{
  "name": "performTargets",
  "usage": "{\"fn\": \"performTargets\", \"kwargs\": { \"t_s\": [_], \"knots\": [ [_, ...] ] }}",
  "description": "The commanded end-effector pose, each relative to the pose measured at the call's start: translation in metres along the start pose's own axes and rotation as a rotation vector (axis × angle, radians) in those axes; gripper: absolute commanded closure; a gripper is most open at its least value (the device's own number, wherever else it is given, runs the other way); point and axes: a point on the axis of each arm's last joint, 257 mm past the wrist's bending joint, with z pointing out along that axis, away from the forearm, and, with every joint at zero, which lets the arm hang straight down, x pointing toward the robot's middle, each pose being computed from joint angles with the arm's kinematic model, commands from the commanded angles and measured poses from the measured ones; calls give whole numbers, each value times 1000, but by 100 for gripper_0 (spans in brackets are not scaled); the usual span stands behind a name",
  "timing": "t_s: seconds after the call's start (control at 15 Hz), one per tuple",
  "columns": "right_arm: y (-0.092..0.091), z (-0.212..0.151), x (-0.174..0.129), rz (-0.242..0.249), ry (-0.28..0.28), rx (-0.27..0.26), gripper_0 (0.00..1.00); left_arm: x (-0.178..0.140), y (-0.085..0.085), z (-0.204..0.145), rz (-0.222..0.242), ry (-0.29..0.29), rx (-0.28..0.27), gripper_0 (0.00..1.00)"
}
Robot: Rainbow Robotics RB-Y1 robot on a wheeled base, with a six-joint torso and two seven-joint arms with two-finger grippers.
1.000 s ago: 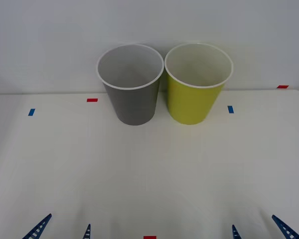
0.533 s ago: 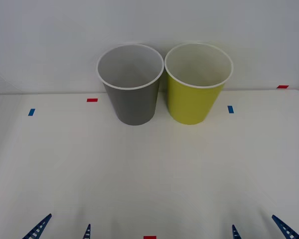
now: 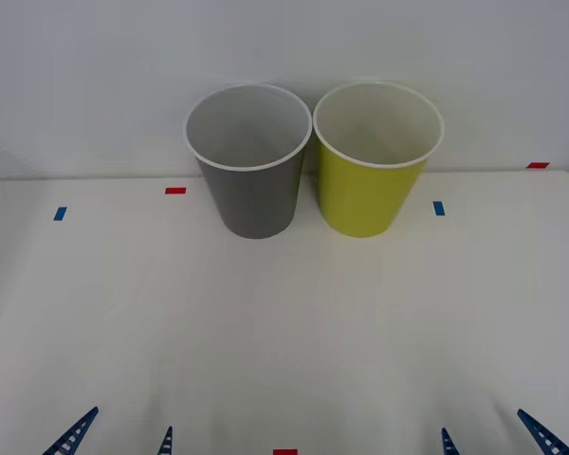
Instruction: Put cans in the gray bin and PET bottles in the light green bin.
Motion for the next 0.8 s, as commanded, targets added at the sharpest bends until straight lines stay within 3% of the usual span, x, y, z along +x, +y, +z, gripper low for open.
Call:
{"fn": "performTargets", "kwargs": {
  "t_s": [0.07,0.8],
  "knots": [
    [0,0,0,0,0,0,0,0,0,0,0,0,0,0],
    [0,0,0,0,0,0,0,0,0,0,0,0,0,0]
  ]
}}
